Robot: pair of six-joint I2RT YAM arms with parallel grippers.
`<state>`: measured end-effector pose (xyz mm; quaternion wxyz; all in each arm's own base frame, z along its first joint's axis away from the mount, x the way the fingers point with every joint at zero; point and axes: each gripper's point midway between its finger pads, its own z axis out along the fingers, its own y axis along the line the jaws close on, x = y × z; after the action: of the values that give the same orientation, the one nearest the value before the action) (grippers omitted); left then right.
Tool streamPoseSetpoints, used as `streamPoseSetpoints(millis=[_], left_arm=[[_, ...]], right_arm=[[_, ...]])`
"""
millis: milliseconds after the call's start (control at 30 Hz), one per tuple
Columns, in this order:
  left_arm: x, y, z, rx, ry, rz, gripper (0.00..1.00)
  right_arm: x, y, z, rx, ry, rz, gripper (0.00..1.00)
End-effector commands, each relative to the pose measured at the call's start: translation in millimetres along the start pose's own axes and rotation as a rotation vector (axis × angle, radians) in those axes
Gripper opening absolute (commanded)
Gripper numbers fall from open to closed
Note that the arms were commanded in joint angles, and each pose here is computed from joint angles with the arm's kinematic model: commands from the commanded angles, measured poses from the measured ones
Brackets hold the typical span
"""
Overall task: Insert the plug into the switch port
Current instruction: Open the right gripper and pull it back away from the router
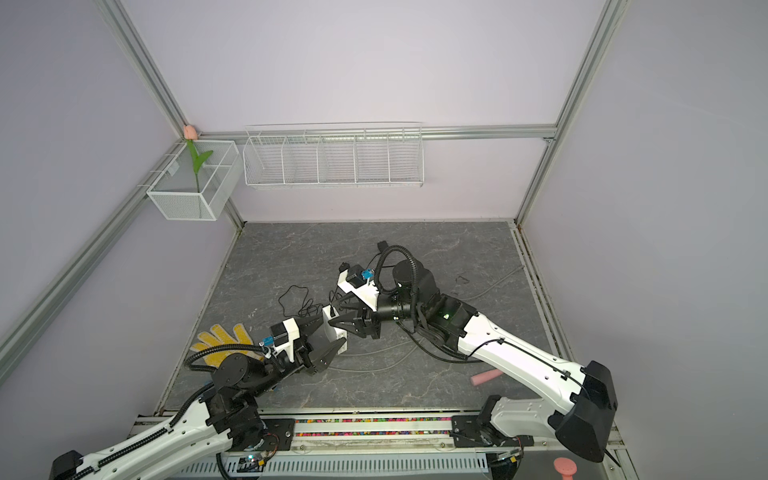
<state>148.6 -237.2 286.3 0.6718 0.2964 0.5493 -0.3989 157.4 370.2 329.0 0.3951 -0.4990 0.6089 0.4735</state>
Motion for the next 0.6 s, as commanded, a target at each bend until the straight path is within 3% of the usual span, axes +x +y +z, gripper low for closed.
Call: streamPoseSetpoints(millis=[0, 167, 567], left_arm=[[-3, 24, 3, -0.137, 0.003, -0.008, 0.00], [46, 44, 3, -0.243, 0.183, -0.006, 0.00], [83, 91, 15, -0.368, 0.386, -0.094, 0.00]], right_arm=[[11, -5, -23, 0.090, 0.091, 0.010, 0.60], [-7, -6, -54, 0.200, 0.047, -0.026, 0.77], [40, -32, -81, 0.428, 0.051, 0.057, 0.79]])
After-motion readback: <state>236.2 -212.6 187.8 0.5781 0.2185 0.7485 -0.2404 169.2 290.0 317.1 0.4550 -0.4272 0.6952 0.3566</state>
